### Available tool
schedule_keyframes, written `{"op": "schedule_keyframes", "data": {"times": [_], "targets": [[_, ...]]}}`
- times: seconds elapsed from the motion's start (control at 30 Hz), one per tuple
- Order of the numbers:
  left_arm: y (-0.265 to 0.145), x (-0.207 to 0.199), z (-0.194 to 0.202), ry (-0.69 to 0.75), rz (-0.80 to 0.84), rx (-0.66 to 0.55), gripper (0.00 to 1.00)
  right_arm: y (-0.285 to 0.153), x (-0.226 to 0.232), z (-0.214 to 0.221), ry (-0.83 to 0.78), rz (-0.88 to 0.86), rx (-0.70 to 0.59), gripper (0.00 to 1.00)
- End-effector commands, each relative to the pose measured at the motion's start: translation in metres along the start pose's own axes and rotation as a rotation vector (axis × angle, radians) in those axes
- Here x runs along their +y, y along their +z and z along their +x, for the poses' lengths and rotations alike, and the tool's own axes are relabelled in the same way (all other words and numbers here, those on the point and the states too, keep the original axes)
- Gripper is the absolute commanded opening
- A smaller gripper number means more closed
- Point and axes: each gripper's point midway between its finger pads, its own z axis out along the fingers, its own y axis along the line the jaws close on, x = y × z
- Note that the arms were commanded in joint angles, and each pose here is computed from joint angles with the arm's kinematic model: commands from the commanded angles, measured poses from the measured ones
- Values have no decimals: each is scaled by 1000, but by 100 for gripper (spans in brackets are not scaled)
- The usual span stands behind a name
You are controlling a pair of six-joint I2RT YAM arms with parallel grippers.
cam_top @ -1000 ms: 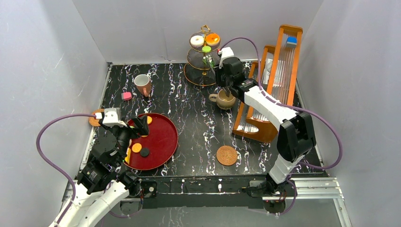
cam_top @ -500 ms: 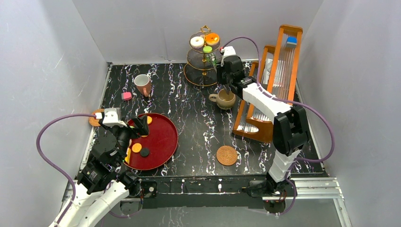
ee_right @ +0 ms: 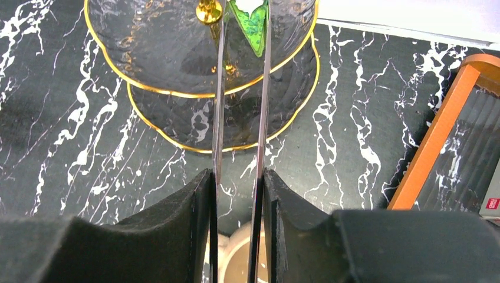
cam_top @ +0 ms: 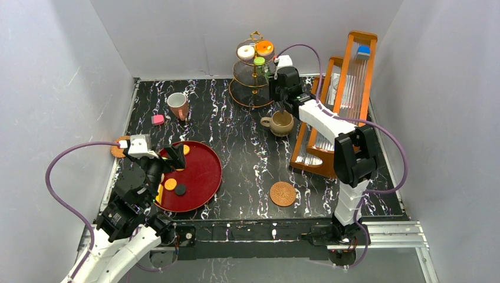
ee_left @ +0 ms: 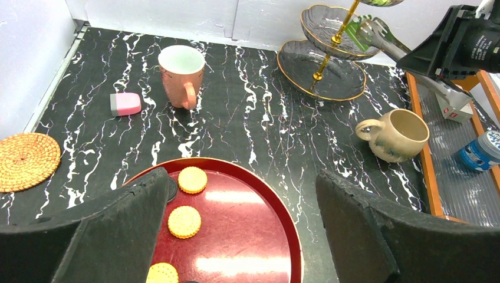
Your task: Serve the afternoon tea
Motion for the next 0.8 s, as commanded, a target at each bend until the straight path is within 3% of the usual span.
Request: {"op": "schedule_keyframes", "data": {"times": [0.0, 0.3, 0.77], "targets": [[2, 2, -2, 5, -16, -11, 92, 4, -4, -53, 22, 26, -144, 43], [2, 2, -2, 3, -16, -13, 92, 7, -8, -54, -1, 46, -131, 53], [1, 3, -3, -1, -17, -17, 92, -24, -7, -59, -31, 15, -103, 49]]}}
